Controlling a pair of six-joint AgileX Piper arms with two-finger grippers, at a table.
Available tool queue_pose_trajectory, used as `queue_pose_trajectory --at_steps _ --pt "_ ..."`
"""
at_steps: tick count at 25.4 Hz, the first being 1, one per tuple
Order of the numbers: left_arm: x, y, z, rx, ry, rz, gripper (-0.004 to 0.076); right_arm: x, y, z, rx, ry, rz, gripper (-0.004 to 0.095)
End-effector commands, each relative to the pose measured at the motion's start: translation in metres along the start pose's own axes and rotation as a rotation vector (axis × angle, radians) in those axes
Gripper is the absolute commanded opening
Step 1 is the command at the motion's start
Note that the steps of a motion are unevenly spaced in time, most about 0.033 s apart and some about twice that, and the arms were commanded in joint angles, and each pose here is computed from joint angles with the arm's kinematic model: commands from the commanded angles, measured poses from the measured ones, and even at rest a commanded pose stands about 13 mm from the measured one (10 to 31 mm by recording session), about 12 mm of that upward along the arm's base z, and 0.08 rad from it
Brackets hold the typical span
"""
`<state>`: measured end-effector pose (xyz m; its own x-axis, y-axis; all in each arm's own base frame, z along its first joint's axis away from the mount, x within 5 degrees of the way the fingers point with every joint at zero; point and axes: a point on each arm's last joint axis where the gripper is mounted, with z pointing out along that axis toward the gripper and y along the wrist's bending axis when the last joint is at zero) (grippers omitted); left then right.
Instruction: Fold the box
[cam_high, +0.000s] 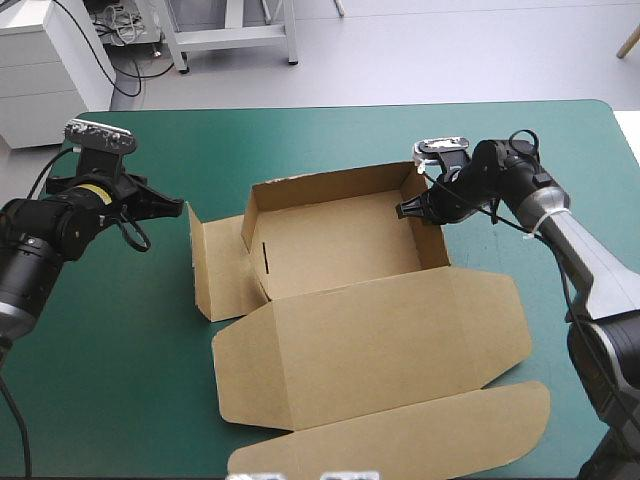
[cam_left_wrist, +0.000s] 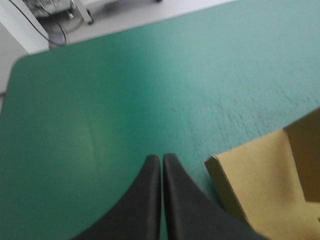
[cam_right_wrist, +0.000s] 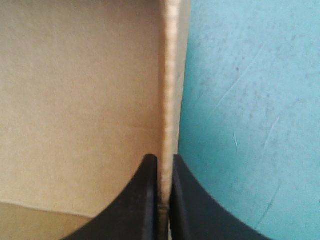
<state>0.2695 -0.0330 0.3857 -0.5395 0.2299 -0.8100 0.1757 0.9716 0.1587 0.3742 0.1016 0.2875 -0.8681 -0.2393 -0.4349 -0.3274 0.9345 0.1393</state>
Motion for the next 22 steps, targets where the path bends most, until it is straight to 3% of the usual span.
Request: queue_pose_trajectory --at_steps 1,2,3,6,9,16,22 --pt "-0.003 0.02 -0.002 0.052 -0.006 -0.062 -0.0001 -0.005 -0.001 -0.005 0.015 -0.04 -0.018 0.0045" --pt "0.001 0.024 0.001 0.058 0.019 -0.076 -0.0001 -0.006 -0.002 -0.005 0.025 -0.053 -0.019 0.0087" --pt "0.005 0.03 0.005 0.072 0.052 -0.096 -0.0001 -0.009 -0.002 -0.008 0.033 -0.075 -0.009 0.0202" --pt "0.011 0.038 0.01 0.091 0.089 -0.143 -0.0001 -0.017 -0.001 -0.016 0.034 -0.111 -0.012 0.0419" --pt "0.015 0.046 0.011 0.079 0.114 -0.168 -0.0001 -0.028 0.002 -0.032 0.034 -0.153 -0.022 0.0524" --pt "0.024 0.066 0.008 0.047 0.148 -0.225 -0.0001 -0.05 0.007 -0.097 0.104 -0.197 -0.06 0.0526" --pt "0.023 0.066 0.007 0.067 0.133 -0.261 -0.0001 -0.049 0.011 -0.107 0.073 -0.213 -0.05 0.0526"
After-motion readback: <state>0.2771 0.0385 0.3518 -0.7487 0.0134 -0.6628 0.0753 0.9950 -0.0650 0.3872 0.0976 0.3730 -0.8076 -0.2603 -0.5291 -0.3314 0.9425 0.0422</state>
